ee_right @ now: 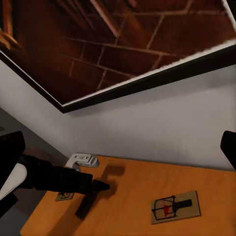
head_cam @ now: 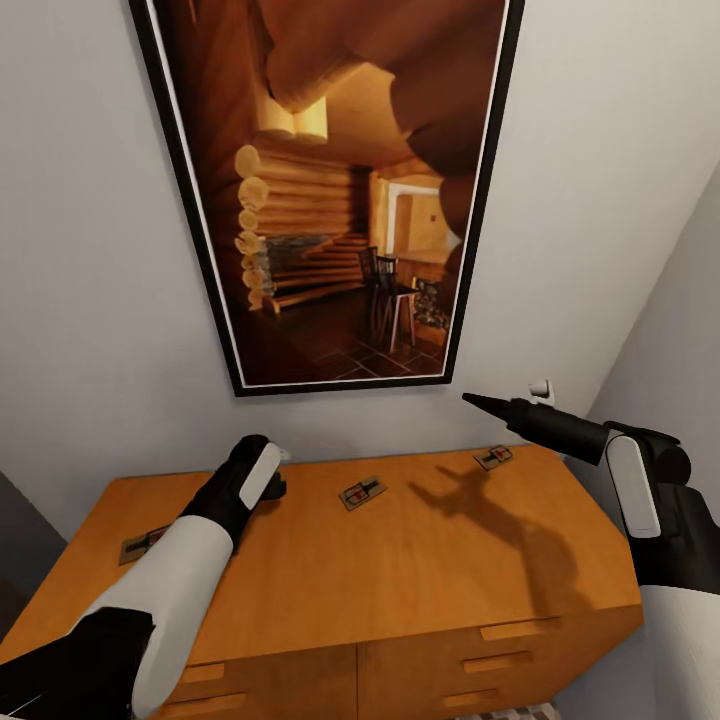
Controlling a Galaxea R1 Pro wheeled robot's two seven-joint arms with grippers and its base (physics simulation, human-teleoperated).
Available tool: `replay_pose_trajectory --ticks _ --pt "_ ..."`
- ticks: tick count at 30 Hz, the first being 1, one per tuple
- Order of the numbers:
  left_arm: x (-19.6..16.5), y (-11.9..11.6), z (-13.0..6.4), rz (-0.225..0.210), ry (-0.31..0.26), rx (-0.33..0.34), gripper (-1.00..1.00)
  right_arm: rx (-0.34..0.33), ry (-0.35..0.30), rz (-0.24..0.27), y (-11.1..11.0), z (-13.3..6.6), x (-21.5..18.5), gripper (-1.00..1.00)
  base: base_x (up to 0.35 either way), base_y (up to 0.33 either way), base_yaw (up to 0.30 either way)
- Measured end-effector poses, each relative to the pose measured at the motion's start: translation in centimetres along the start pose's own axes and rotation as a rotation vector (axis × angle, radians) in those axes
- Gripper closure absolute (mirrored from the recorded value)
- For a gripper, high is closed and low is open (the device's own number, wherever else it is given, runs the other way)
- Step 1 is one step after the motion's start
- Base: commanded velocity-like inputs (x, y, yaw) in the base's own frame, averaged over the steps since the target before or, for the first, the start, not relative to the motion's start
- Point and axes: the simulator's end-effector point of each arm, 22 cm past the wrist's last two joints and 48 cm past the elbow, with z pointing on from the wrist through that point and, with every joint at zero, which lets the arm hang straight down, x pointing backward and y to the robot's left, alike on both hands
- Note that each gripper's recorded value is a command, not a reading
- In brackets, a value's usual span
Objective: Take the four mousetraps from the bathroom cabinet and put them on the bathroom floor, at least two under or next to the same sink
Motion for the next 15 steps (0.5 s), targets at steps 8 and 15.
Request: replay_pose_trajectory --ticks 8,15 --pt "-0.09 0.21 0.1 -0.004 -0.002 -0.001 -1.0 0.0 0.0 0.0 -0.04 0.01 0.0 -1.0 -0.046 0.023 0.0" --pt "-0.13 0.31 0.16 -0.005 -0.002 -0.001 -1.0 0.001 0.0 0.0 -0.06 0.03 0.0 -1.0 -0.229 0.126 0.0"
